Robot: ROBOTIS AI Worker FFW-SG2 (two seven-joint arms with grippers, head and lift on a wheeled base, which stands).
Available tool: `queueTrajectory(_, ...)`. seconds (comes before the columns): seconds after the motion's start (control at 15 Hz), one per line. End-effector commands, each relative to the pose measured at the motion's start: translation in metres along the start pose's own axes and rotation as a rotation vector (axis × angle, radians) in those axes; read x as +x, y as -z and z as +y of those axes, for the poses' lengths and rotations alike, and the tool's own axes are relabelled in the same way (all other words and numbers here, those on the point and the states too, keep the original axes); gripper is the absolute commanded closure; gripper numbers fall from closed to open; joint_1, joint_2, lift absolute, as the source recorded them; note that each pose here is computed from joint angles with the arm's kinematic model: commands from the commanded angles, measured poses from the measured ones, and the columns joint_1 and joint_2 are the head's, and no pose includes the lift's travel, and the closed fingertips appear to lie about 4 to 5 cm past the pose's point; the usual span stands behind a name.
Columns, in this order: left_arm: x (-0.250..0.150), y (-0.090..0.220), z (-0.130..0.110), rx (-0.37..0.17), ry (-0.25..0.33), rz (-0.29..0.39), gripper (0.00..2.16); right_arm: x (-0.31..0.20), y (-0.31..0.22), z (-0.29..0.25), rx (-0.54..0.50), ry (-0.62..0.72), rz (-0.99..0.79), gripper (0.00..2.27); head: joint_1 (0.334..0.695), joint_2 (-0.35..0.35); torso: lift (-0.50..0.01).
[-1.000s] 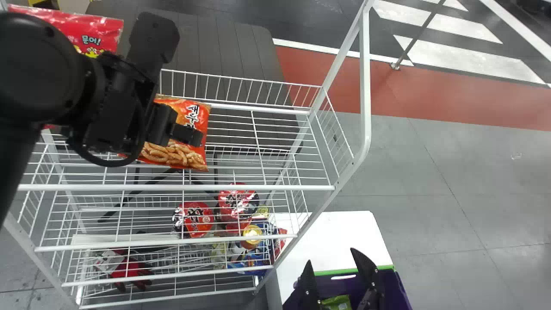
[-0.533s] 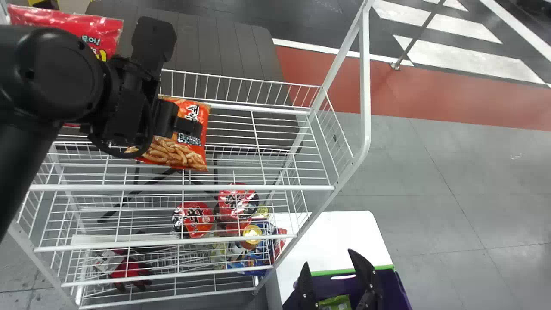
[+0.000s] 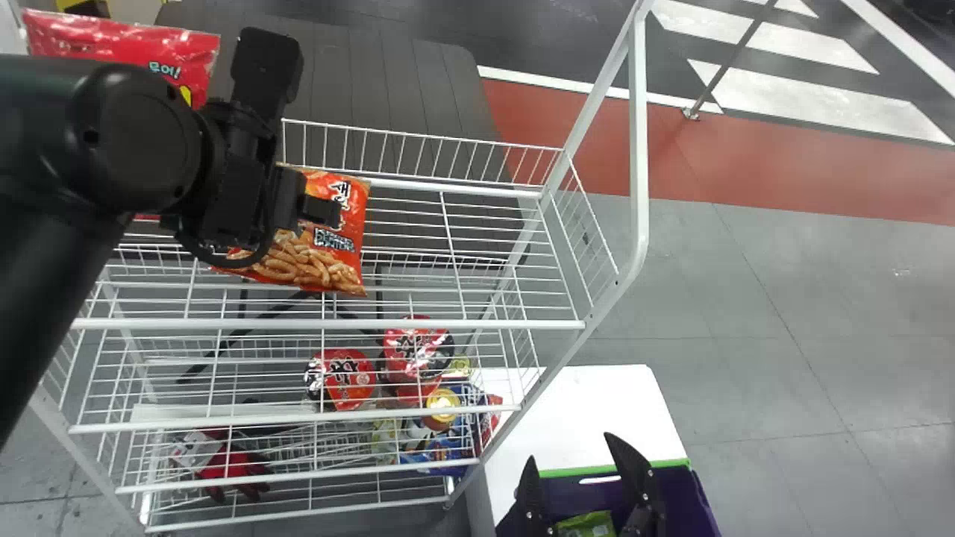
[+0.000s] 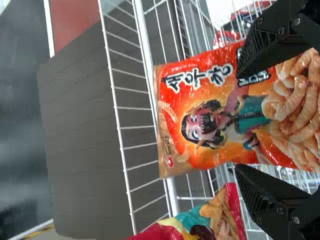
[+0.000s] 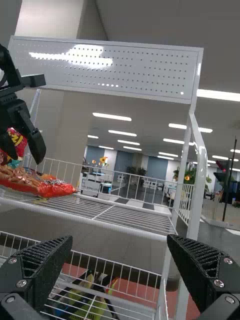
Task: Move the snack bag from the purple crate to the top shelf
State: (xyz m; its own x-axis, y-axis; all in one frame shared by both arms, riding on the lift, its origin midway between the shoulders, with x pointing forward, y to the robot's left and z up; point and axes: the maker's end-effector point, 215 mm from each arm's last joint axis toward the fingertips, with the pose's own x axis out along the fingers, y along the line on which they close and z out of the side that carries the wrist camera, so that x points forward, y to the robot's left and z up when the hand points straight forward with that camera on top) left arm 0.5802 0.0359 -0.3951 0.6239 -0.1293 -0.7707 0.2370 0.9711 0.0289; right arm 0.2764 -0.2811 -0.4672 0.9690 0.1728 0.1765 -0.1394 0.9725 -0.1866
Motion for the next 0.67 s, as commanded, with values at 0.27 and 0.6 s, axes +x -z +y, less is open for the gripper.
queueTrajectory(0.27, 0.0, -0.003, 0.006, 0.034, -0.044, 0.005, 0.22, 0.001, 0.001, 0.002, 0.0, -0.006, 0.0, 0.12, 0.695, -0.299, 0.001)
queueTrajectory(0.6, 0.0, 0.025, 0.007, 0.074, -0.039, 0.094, 0.22, 0.006, 0.003, 0.01, 0.003, -0.025, 0.0, 0.12, 0.695, -0.296, 0.001)
